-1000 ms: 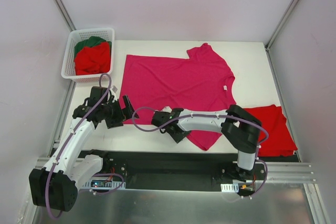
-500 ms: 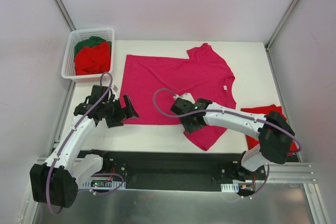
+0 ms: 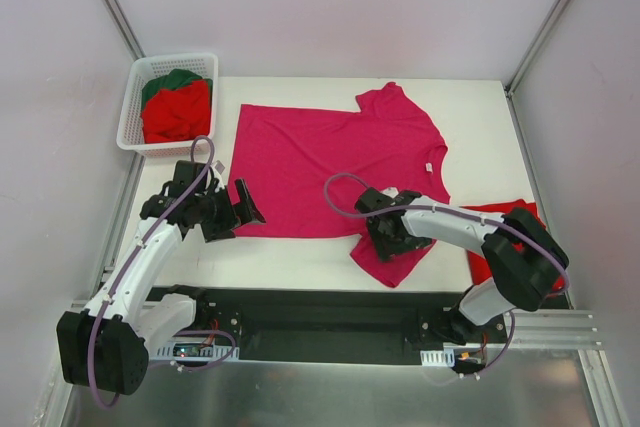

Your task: Fold and stack the t-shirts

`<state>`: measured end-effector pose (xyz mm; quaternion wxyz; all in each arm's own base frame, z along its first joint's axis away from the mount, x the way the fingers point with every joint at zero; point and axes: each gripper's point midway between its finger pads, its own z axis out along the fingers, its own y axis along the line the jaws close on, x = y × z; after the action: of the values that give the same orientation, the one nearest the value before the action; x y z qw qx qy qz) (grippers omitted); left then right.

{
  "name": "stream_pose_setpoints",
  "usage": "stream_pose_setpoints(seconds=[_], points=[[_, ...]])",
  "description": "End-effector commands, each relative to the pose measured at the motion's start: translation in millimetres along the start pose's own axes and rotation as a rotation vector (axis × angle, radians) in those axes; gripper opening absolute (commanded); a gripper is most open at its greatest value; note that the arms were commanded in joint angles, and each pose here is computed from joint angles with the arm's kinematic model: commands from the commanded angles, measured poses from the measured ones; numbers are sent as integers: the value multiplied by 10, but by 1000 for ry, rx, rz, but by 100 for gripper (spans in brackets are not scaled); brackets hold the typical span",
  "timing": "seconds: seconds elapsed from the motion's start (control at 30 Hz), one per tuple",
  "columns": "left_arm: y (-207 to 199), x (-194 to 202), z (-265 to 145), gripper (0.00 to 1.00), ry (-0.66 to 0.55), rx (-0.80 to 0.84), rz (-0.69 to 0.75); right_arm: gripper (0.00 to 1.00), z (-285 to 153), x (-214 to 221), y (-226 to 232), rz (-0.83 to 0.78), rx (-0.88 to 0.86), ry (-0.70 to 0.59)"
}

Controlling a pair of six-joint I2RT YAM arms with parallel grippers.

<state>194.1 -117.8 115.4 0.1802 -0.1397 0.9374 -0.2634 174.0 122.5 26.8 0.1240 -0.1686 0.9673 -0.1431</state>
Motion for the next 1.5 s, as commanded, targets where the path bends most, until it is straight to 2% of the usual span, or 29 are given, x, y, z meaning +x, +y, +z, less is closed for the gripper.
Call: stream_pose_setpoints(seconds=[0.0, 0.1, 0.17, 0.3, 0.77, 0.93, 0.97, 1.0, 1.13, 1.47], points=[[0, -48, -38, 99, -16, -11, 26, 84, 32, 68, 80, 10, -63, 12], [5, -60, -37, 99, -20, -15, 27, 84, 34, 178, 111, 6, -92, 45], [9, -60, -35, 99, -20, -17, 26, 88, 14, 256, 85, -5, -89, 71], [22, -64, -33, 99, -24, -24, 25, 91, -65, 331, 61, -17, -97, 108], [32, -73, -22, 99, -29, -32, 6, 96, -212, 460, -257, -83, 34, 199], [21, -106, -18, 99, -35, -33, 5, 97, -379, 199, -141, -51, -60, 89], [30, -116, -5, 99, -34, -39, 3, 100, -392, 173, -100, -50, -82, 83], [38, -131, 6, 99, -32, -46, 7, 96, -398, 167, -60, -51, -102, 87], [19, -293, 53, 99, -32, -72, 32, 96, -319, 188, 50, -60, -135, 114], [-362, -829, 25, 99, -66, -28, 76, 96, -75, 525, 68, -91, -101, 246]])
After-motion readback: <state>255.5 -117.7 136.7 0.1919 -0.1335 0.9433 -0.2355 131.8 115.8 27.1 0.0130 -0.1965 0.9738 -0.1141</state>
